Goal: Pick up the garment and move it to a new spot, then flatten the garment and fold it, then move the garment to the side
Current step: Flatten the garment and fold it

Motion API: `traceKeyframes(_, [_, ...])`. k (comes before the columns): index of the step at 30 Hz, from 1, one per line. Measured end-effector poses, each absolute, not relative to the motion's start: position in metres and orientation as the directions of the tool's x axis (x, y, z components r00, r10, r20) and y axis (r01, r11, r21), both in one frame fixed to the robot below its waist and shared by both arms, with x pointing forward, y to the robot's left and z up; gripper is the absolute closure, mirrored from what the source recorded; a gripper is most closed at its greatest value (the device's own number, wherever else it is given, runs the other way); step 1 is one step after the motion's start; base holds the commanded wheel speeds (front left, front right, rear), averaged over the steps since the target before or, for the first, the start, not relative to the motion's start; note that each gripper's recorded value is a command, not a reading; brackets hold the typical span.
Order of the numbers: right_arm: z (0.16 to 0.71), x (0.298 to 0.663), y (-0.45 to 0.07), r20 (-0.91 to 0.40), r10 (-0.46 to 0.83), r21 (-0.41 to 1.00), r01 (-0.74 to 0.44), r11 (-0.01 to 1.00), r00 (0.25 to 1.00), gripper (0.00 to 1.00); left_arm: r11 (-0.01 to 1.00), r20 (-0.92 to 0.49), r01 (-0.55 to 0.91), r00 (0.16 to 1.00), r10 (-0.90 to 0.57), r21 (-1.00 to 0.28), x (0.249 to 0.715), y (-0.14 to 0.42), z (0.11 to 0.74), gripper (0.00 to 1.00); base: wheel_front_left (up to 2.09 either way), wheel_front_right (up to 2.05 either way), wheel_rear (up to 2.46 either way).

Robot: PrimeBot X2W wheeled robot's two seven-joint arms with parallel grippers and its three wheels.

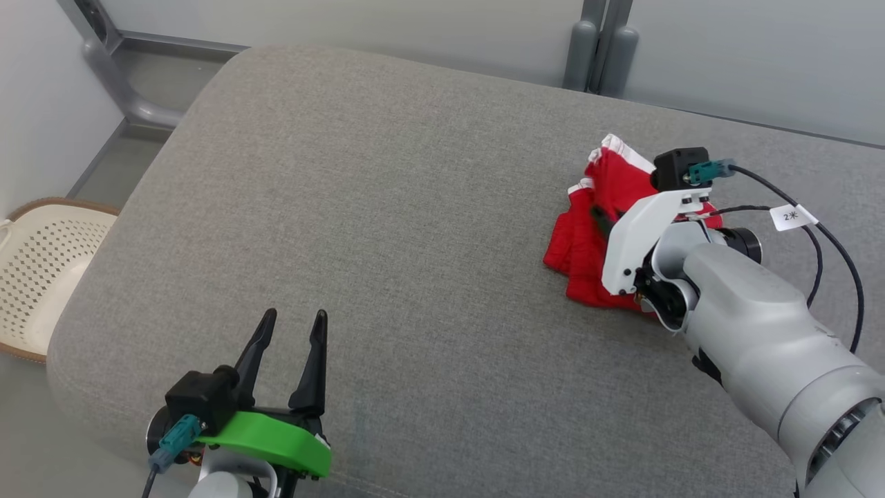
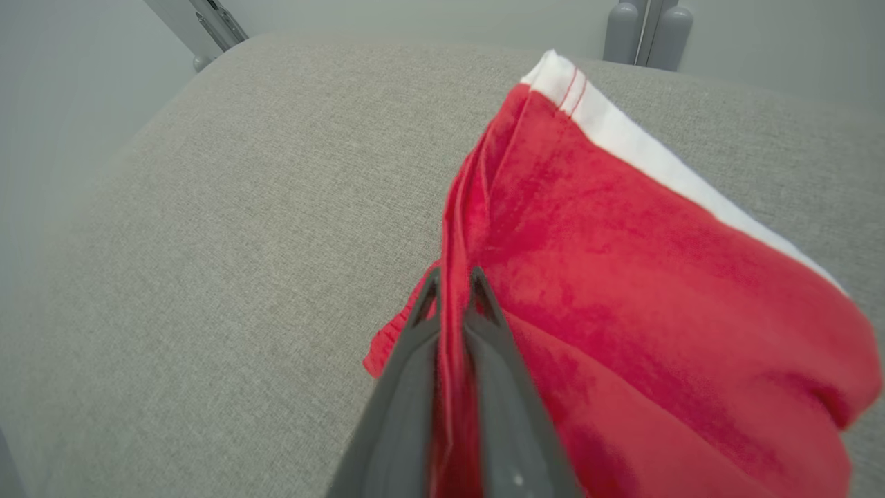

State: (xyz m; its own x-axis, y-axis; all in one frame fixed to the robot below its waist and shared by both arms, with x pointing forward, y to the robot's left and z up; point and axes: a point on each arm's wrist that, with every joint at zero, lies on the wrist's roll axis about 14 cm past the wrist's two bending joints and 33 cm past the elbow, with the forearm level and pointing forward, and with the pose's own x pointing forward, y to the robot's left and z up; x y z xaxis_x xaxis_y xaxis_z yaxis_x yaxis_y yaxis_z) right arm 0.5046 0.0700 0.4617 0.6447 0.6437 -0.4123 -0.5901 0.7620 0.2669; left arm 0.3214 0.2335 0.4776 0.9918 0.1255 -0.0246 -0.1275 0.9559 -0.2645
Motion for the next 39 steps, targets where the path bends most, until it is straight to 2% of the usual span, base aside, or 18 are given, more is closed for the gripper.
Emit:
traceKeyframes(5, [0.477, 0.502, 0.076, -0.336, 0.672, 0.309, -0.598, 0.74, 0.659, 0.0, 0.957, -0.024, -0.117, 0.993, 0.115, -0.265, 0.327, 0.232, 0.477, 0.0, 0.0, 0.0, 0.0])
traceKeyframes(9, [0.506, 0.509, 0.061, -0.201, 0.667, 0.336, -0.589, 0.735, 0.717, 0.0, 0.96, -0.006, -0.086, 0.996, 0.087, -0.265, 0.334, 0.225, 0.482, 0.0, 0.0, 0.0, 0.0])
traceKeyframes(13, [0.535, 0.522, 0.019, -0.087, 0.606, 0.318, -0.554, 0.769, 0.791, 0.0, 0.964, 0.016, -0.052, 0.998, 0.058, -0.262, 0.341, 0.218, 0.488, 0.0, 0.0, 0.0, 0.0])
traceKeyframes(18, [0.545, 0.534, -0.056, -0.06, 0.478, 0.263, -0.448, 0.854, 0.876, 0.0, 0.966, 0.039, 0.001, 0.999, 0.009, -0.258, 0.35, 0.202, 0.494, 0.0, 0.0, 0.0, 0.0])
traceKeyframes(22, [0.555, 0.537, -0.099, -0.027, 0.394, 0.243, -0.377, 0.894, 0.919, 0.0, 0.965, 0.051, 0.043, 0.998, -0.03, -0.258, 0.356, 0.189, 0.497, 0.0, 0.0, 0.0, 0.0])
traceKeyframes(27, [0.561, 0.537, -0.125, 0.028, 0.333, 0.241, -0.33, 0.913, 0.943, 0.0, 0.966, 0.055, 0.048, 0.998, -0.035, -0.254, 0.356, 0.187, 0.498, 0.0, 0.0, 0.0, 0.0])
traceKeyframes(31, [0.57, 0.522, -0.136, 0.109, 0.301, 0.234, -0.319, 0.918, 0.947, 0.0, 0.966, 0.071, 0.033, 0.997, -0.015, -0.256, 0.354, 0.193, 0.503, 0.0, 0.0, 0.0, 0.0])
traceKeyframes(39, [0.564, 0.456, -0.153, 0.217, 0.205, 0.228, -0.254, 0.94, 0.954, 0.0, 0.968, 0.083, 0.024, 0.997, -0.003, -0.251, 0.351, 0.194, 0.506, 0.0, 0.0, 0.0, 0.0])
